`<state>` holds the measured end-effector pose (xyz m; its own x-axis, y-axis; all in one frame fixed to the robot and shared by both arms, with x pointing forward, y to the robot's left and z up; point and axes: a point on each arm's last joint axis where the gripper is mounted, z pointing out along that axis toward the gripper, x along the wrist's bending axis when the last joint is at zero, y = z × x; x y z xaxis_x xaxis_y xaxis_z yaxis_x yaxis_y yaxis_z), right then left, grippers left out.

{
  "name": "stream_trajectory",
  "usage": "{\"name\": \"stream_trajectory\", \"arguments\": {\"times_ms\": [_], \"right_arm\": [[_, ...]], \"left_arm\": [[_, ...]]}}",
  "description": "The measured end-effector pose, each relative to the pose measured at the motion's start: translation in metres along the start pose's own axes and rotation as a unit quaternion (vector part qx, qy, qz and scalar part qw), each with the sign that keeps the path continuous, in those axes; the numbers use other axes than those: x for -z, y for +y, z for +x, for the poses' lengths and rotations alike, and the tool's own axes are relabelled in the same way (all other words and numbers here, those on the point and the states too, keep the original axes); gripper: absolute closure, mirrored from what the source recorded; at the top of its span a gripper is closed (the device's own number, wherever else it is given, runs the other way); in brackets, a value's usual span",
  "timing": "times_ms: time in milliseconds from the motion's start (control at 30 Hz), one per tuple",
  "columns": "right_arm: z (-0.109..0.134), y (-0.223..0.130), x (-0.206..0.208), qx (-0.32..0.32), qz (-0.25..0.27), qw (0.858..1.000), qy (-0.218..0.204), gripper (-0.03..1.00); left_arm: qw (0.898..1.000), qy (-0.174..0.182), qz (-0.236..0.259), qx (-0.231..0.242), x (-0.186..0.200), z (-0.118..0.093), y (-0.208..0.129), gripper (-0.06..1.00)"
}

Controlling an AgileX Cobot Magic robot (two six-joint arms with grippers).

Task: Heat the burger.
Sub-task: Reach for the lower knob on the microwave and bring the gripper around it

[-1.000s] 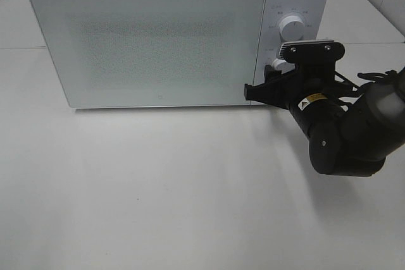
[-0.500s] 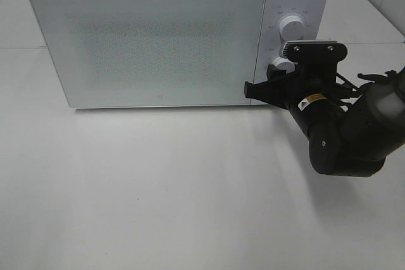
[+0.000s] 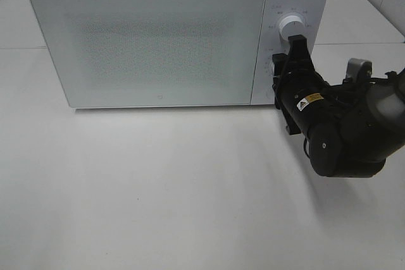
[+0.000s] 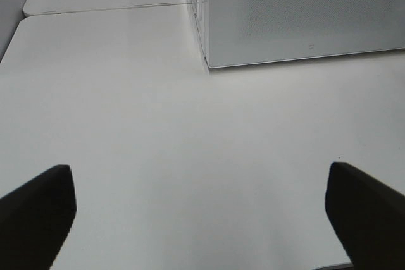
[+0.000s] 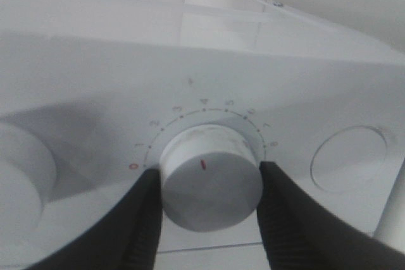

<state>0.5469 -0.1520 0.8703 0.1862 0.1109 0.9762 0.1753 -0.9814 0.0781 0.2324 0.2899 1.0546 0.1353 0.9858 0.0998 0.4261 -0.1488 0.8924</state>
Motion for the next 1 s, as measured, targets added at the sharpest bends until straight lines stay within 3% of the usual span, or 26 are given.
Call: {"name": "stream_trajectory", "arguments": {"times_ms": [33,67,100,200,1000], "right_arm": [[0.0001,0.0,0.0,-0.04,0.0,0.999,0.0,0.55],[0.0001,0.0,0.0,-0.04,0.0,0.999,0.0,0.55],[0.0004,0.0001,0.0,-0.094,0.0,0.996,0.002,0.55],[0.0006,0.0001,0.0,-0.129,0.0,0.992,0.003,0.55],[0.0001,0.0,0.0,-0.137,0.0,0.991,0.0,0.54]], "left_arm": [[1.0,0.0,0.0,0.0,0.0,0.0,0.0,-0.05],[1.0,0.0,0.0,0.0,0.0,0.0,0.0,-0.05],[1.0,0.0,0.0,0.0,0.0,0.0,0.0,-0.05],[1.0,0.0,0.0,0.0,0.0,0.0,0.0,-0.05],[1.0,0.0,0.0,0.0,0.0,0.0,0.0,-0.05]]}}
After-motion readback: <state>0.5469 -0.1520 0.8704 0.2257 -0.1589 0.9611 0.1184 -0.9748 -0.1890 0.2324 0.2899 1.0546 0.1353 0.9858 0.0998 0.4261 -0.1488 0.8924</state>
